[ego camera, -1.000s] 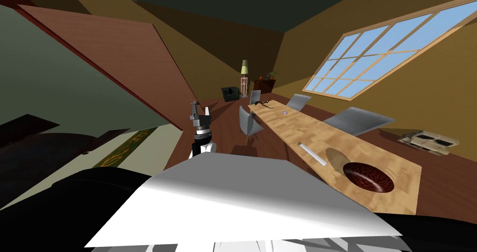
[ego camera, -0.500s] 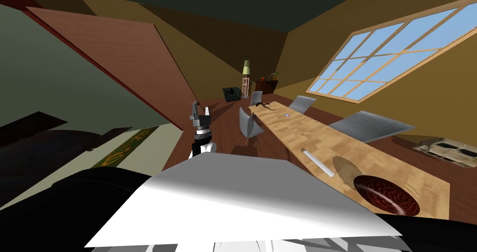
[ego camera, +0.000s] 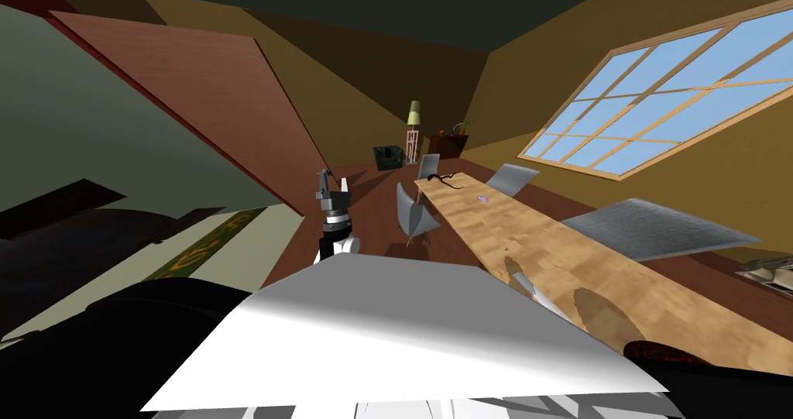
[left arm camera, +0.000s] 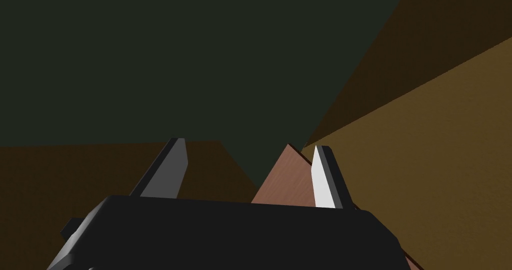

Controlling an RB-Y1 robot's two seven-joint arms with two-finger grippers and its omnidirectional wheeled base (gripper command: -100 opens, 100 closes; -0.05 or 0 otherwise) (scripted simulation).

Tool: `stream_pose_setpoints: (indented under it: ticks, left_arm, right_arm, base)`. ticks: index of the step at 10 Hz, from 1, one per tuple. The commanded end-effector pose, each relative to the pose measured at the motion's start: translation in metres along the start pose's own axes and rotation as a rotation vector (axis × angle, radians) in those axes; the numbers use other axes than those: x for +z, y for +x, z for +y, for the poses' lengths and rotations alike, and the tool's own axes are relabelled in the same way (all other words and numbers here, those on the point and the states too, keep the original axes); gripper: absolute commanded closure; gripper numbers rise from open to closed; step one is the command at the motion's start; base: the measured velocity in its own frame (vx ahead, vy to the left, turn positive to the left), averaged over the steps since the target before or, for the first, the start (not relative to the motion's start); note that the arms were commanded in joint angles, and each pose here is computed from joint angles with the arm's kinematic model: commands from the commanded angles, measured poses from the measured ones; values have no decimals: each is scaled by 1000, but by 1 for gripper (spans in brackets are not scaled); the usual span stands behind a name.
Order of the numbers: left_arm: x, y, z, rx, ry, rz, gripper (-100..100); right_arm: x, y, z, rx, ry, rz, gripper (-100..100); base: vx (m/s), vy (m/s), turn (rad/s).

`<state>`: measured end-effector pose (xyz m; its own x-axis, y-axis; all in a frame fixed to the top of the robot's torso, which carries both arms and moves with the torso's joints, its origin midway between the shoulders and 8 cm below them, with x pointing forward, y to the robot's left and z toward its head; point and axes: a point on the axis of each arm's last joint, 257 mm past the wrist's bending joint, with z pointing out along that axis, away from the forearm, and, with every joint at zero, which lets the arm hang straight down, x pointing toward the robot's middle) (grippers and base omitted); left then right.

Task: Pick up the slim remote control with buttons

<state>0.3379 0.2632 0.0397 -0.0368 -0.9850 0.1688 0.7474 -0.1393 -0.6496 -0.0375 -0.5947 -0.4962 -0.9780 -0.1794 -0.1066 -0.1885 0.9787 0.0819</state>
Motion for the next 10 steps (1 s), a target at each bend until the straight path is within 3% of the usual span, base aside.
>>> stream_pose_setpoints:
  ticks: [1, 3, 4, 5, 8, 9, 10]
  left_arm:
    - [0, 0, 0, 0, 0, 0, 0]
    - [0, 0, 0, 0, 0, 0, 0]
    - [0, 0, 0, 0, 0, 0, 0]
    - [0, 0, 0, 0, 0, 0, 0]
    - [0, 0, 0, 0, 0, 0, 0]
    - [0, 0, 0, 0, 0, 0, 0]
    - [0, 0, 0, 0, 0, 0, 0]
  right_arm:
    - [-17, 12, -27, -36, 56, 49, -100]
    - [-17, 12, -27, -36, 56, 49, -100]
    - [-29, 21, -50, -68, 100, 92, -100]
    - [-30, 24, -55, -80, 109, 106, -100]
    - [-25, 27, -53, -94, 104, 119, -100]
    - [-24, 27, -53, -95, 103, 120, 0]
    - [-14, 29, -47, -89, 105, 116, -100]
  base:
    - [175, -137, 124]
    - [89, -63, 35]
    - [136, -89, 87]
    - [190, -177, 126]
    - [129, -136, 84]
    - [14, -15, 2]
    - [-2, -32, 47]
